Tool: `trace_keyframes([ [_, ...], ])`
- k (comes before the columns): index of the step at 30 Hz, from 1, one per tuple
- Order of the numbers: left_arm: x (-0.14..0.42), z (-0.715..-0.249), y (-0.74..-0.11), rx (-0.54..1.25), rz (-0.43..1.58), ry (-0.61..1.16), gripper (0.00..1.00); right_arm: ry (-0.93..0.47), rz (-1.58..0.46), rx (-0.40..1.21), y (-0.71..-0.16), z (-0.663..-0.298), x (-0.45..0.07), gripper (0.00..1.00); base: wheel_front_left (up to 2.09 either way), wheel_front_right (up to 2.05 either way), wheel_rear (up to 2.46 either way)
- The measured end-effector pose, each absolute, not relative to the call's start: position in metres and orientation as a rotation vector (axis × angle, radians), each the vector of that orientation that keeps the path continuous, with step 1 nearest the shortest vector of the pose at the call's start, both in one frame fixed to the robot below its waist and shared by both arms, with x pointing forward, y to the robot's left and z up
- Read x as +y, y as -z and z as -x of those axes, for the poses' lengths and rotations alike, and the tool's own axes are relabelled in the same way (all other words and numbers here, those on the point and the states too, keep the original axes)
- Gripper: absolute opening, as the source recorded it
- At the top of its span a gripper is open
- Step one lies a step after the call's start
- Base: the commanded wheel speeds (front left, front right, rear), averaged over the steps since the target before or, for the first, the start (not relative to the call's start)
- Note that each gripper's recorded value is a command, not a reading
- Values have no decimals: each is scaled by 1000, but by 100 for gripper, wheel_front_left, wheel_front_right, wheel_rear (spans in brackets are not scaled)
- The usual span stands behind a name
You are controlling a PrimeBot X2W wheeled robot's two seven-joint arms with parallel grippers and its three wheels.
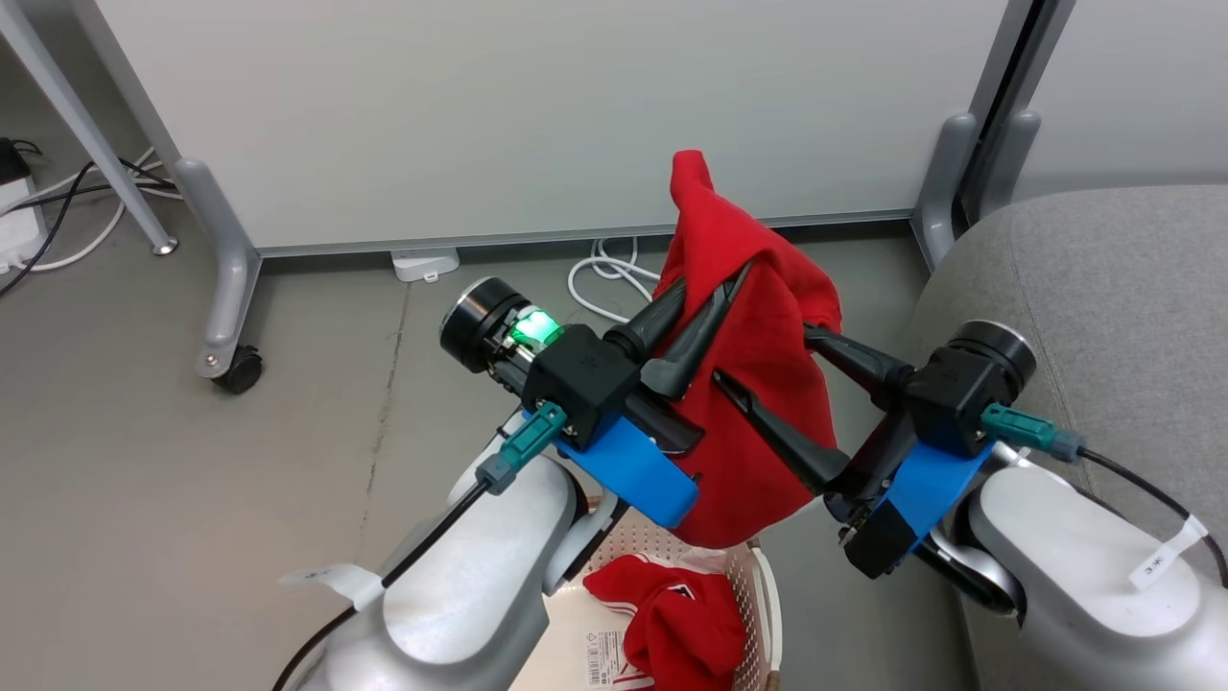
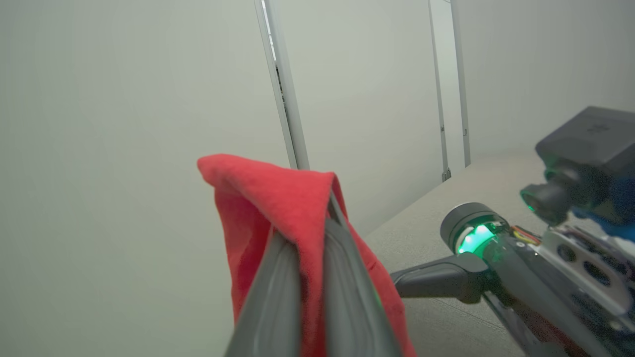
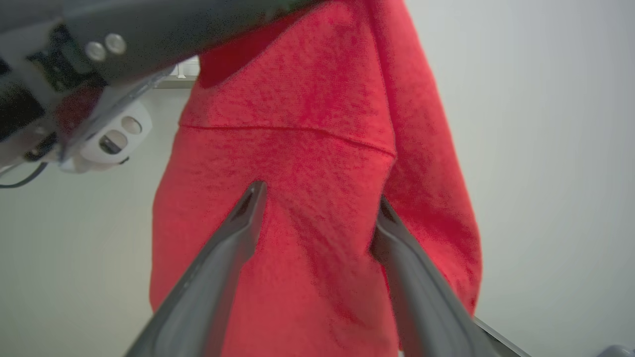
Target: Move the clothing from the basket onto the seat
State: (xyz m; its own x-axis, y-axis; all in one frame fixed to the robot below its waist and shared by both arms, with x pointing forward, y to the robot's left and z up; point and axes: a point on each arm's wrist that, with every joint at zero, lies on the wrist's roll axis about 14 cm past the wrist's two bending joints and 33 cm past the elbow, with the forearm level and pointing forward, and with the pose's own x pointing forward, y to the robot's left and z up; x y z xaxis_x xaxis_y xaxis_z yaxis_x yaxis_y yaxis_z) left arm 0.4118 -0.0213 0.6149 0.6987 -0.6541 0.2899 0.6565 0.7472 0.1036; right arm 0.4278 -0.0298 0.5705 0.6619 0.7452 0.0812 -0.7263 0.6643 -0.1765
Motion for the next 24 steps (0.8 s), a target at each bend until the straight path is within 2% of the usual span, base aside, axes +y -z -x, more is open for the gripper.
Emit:
trace_keyframes([
  [8,-29,-403,-618,-331,10,767,0,-910,75,-88,-559,-422,-5,100,0,0,0],
  [9,-30,-403,-619,-333,8,769,0,-912,69,-86,-559,-422,-4,49,0,0,0],
  [10,-30,-403,-620,-335,9,767,0,-915,66,-87,-559,-421,-2,38,0,0,0],
  [11,-29,-403,-620,-335,11,767,0,-918,61,-83,-558,-421,0,0,0,0,0],
  [24,-30,-404,-619,-330,9,764,0,-914,39,-90,-560,-420,2,0,0,0,0],
])
